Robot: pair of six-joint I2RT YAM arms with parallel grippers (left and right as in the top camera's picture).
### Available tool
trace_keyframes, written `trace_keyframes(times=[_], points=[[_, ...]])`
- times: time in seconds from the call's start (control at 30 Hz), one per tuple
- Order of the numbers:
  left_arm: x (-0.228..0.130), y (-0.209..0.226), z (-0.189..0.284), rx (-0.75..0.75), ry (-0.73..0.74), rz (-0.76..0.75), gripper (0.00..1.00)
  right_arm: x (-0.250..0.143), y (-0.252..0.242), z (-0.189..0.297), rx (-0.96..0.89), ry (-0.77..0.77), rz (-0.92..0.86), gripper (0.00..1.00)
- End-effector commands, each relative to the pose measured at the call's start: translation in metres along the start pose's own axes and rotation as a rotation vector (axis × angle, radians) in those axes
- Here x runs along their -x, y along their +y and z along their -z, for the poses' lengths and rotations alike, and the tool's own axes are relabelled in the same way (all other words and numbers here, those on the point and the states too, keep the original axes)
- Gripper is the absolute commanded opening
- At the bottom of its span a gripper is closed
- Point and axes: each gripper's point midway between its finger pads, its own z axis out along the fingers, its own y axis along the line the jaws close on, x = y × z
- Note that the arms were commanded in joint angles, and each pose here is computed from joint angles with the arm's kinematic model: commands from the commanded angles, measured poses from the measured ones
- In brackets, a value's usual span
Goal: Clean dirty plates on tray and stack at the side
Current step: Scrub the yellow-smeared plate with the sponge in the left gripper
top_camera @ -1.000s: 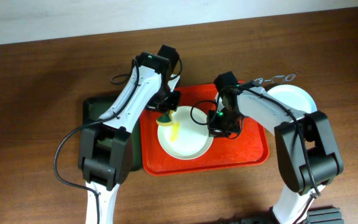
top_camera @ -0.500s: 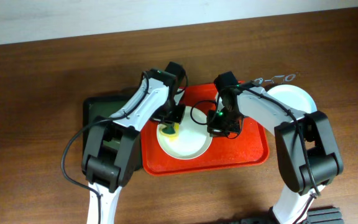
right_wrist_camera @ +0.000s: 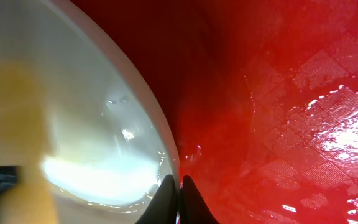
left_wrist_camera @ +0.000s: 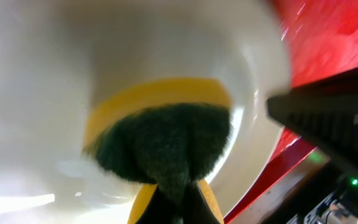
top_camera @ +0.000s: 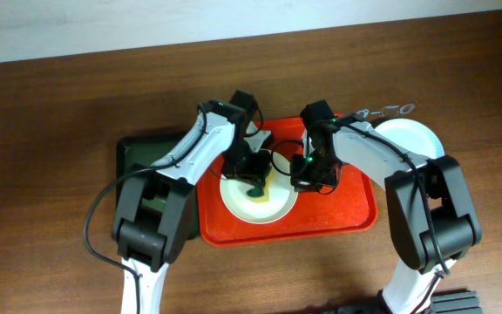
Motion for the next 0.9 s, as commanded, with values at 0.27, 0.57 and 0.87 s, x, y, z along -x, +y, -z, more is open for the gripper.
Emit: trace_keyframes(times=[0.27, 0.57, 0.87], points=[[0.005, 0.042, 0.06, 0.266, -0.11, 0.048, 0.0, 0.005, 0.003, 0.006, 0.01, -0.027, 0.007, 0.04], [-0.03, 0.061, -0.001, 0.42, -0.05, 0.208, 0.0, 0.004, 0.003, 0.006, 0.01, -0.027, 0.007, 0.04], [-0.026, -0.008, 0.005, -0.018, -0.018, 0.008, 0.0, 0.005, 0.003, 0.006, 0.01, -0.027, 0.007, 0.04]])
